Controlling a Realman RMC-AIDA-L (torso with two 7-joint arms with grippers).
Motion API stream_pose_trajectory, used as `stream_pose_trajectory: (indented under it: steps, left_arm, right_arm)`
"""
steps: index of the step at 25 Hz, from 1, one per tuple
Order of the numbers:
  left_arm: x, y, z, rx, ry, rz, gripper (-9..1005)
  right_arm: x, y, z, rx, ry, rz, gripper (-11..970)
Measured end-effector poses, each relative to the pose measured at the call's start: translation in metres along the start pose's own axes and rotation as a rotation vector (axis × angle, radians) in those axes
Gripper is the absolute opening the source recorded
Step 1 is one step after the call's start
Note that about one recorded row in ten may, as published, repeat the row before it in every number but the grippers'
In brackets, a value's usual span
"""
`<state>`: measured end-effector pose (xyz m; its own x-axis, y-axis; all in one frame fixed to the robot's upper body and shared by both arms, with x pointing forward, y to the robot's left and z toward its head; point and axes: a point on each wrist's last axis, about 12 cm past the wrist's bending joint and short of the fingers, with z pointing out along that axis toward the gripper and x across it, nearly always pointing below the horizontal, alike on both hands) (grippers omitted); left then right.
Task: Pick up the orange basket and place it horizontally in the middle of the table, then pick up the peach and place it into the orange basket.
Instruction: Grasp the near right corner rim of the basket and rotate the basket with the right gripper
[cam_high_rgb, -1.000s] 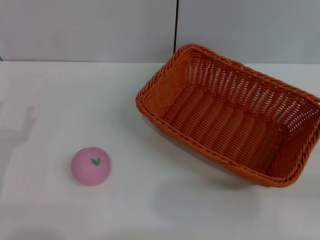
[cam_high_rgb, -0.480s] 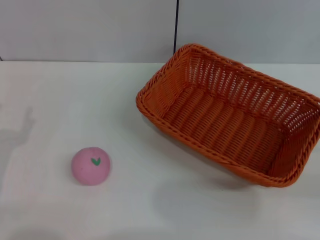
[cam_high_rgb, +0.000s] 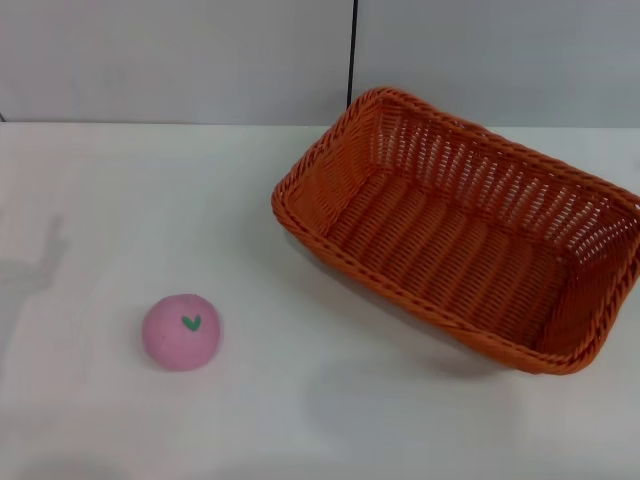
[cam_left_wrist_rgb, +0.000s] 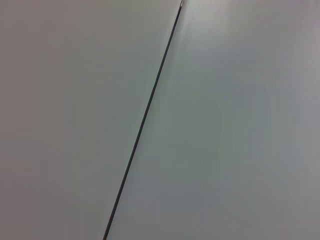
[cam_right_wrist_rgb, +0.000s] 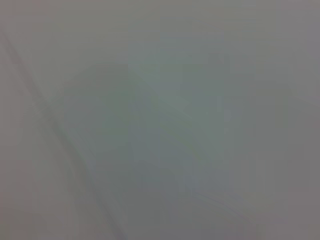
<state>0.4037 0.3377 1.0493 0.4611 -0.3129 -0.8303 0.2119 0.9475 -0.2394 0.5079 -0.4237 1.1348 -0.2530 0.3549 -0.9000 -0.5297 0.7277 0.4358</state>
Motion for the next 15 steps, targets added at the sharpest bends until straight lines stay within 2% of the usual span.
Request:
stream_pose_trajectory:
  steps: [1,2,4,6,8,11,12,15]
  left_arm:
    - [0.000,0.000,0.000,0.000,0.000,0.000,810]
    - [0.000,0.000,0.000,0.000,0.000,0.000,810]
    - [0.000,0.000,0.000,0.001,0.000,0.000,810]
    - [0.000,0.000,0.000,0.002,0.000,-0.001,810]
    - [0.000,0.000,0.000,0.002,0.000,-0.001,810]
    - [0.000,0.000,0.000,0.002,0.000,-0.001,810]
    - [0.000,0.000,0.000,0.002,0.000,-0.001,810]
    - [0.001,-0.001,0.001,0.003,0.000,-0.003,811]
  right_arm:
    - [-0.019,0.005,0.008,-0.048,0.098,-0.010,582]
    - [-0.019,0.005,0.008,-0.048,0.098,-0.010,585]
    - [-0.035,0.010,0.017,-0.078,0.194,-0.025,589]
    - [-0.057,0.017,0.035,-0.105,0.348,-0.057,594]
    - [-0.062,0.018,0.041,-0.108,0.394,-0.063,599]
    - [-0.082,0.022,0.071,-0.100,0.543,-0.084,607]
    - [-0.082,0.022,0.071,-0.100,0.543,-0.084,609]
    - [-0.087,0.025,0.093,-0.066,0.639,-0.111,616]
